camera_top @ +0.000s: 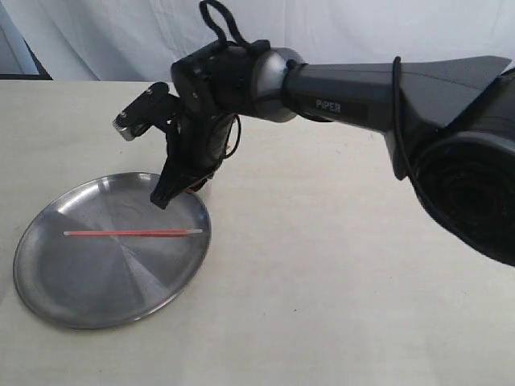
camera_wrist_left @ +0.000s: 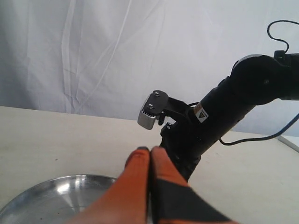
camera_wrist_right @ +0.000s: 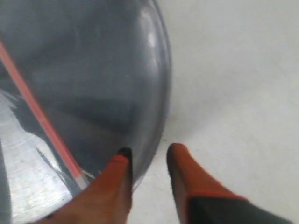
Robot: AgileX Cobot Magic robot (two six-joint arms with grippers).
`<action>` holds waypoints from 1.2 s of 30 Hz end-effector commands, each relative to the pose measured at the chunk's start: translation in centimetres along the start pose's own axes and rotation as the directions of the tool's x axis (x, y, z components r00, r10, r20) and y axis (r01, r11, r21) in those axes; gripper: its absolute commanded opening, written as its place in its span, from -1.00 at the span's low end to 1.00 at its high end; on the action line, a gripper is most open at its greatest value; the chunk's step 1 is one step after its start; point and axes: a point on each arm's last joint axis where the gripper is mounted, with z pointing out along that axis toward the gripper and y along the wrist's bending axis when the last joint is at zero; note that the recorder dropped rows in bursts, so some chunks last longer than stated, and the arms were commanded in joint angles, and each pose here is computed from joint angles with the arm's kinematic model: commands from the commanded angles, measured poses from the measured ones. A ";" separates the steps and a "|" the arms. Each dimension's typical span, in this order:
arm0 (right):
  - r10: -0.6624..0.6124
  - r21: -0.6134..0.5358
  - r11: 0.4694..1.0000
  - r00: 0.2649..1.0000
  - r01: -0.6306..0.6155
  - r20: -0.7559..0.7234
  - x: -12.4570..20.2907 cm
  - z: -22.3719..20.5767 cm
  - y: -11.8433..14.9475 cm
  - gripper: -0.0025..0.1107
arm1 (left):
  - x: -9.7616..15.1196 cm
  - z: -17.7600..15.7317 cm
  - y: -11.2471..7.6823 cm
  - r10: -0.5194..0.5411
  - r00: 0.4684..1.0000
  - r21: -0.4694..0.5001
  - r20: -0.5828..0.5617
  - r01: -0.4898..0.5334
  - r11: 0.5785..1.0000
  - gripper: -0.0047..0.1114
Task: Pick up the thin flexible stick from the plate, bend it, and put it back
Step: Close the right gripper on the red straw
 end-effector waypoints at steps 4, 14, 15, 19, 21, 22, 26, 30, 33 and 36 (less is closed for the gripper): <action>-0.041 -0.074 0.997 0.996 0.035 -0.084 0.9 -0.1 0.2 0.13 | 0.1 0.0 0.1 0.001 1.000 -0.006 0.002 -0.001 1.000 -0.92; -0.133 -0.156 0.981 0.984 0.113 -0.121 1.1 2.8 3.7 -0.11 | 0.1 0.0 0.1 0.001 1.000 -0.006 0.002 -0.001 1.000 -0.92; -0.149 -0.160 0.979 0.982 0.129 -0.119 1.1 3.0 4.1 -0.11 | 0.1 0.0 0.1 0.001 1.000 -0.006 0.002 -0.001 1.000 -0.92; -0.175 -0.145 0.976 0.981 0.162 -0.081 0.7 3.9 5.1 -0.11 | 0.1 0.0 0.1 0.001 1.000 -0.006 0.002 -0.001 1.000 -0.92; -0.174 -0.142 0.977 0.982 0.162 -0.077 0.7 4.5 5.2 -0.11 | 0.1 0.0 0.1 0.001 1.000 -0.006 0.002 -0.001 1.000 -0.92; -0.176 -0.141 0.977 0.981 0.163 -0.085 0.9 4.8 5.1 -0.11 | 0.1 0.0 0.1 0.001 1.000 -0.006 0.002 -0.001 1.000 -0.92; -0.201 -0.122 0.975 0.973 0.188 -0.111 1.3 5.4 4.9 -0.11 | 0.1 0.0 0.1 0.001 1.000 -0.006 0.002 -0.001 1.000 -0.92; -0.193 -0.126 0.976 0.974 0.178 -0.122 1.3 5.1 4.9 -0.11 | 0.1 0.0 0.1 0.001 1.000 -0.006 0.002 -0.001 1.000 -0.92; -0.192 -0.122 0.976 0.975 0.178 -0.113 1.0 4.4 4.8 -0.11 | 0.1 0.0 0.1 0.001 1.000 -0.006 0.002 -0.001 1.000 -0.92; -0.187 -0.112 0.978 0.978 0.176 -0.088 0.6 3.3 4.7 -0.11 | 0.1 0.0 0.1 0.001 1.000 -0.006 0.002 -0.001 1.000 -0.92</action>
